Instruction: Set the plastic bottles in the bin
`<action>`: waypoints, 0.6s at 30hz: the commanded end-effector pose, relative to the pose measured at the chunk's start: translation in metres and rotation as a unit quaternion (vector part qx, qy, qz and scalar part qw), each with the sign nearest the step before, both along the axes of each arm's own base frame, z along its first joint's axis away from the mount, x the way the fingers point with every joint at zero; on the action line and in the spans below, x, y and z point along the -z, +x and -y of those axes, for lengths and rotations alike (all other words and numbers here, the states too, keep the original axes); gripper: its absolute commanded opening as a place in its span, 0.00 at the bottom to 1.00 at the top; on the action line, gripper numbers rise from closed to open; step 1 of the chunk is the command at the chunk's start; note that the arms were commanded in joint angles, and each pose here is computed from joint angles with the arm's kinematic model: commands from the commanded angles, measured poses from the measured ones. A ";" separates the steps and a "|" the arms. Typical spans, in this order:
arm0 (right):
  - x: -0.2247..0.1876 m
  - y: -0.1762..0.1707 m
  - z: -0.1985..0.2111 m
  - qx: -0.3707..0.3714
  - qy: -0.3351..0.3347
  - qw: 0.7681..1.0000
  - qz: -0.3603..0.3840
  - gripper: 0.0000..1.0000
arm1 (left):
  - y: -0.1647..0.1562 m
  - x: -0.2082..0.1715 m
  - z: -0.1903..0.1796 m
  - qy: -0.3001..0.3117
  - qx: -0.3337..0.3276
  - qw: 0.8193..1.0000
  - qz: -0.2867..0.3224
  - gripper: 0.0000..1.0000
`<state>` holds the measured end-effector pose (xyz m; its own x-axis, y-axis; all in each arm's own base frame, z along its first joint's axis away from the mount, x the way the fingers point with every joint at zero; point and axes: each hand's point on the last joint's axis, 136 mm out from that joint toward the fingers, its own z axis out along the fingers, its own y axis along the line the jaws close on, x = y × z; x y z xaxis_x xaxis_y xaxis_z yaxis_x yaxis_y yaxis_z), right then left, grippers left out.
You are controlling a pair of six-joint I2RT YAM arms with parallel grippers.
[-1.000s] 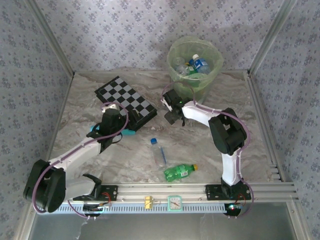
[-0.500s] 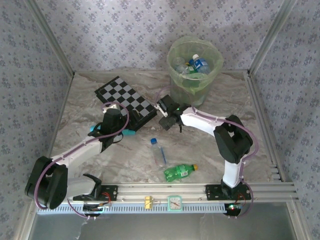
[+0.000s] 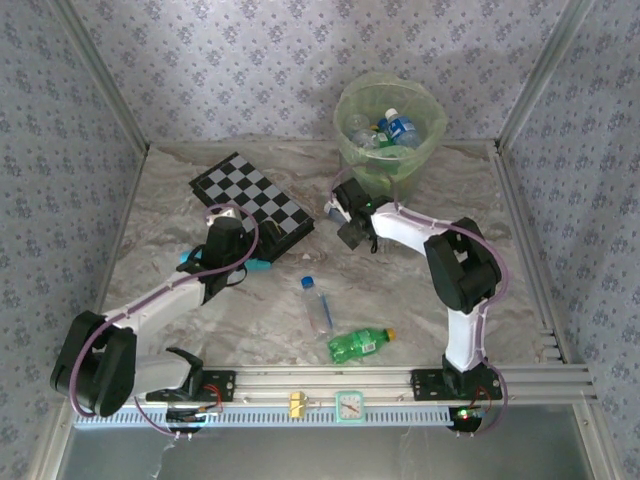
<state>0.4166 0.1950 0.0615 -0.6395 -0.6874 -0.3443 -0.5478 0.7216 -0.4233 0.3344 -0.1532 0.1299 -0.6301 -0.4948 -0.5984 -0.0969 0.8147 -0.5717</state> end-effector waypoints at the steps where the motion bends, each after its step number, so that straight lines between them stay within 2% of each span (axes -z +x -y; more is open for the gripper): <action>1: 0.009 0.003 -0.008 -0.015 0.009 1.000 -0.015 0.91 | 0.010 -0.019 0.007 -0.016 0.004 1.000 0.020 1.00; 12: 0.023 -0.013 -0.040 -0.035 0.059 0.997 -0.045 0.89 | 0.010 -0.016 0.007 -0.017 0.002 1.000 0.016 1.00; 18: 0.033 -0.015 -0.040 -0.022 0.063 0.996 -0.055 0.86 | 0.010 -0.016 0.007 -0.017 0.002 1.000 0.015 1.00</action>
<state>0.4036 0.2320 0.0371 -0.6242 -0.6915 -0.3637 -0.6239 0.7213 -0.3008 0.3360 -0.1539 0.1298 -0.6311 -0.4946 -0.5976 -0.0981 0.8150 -0.5710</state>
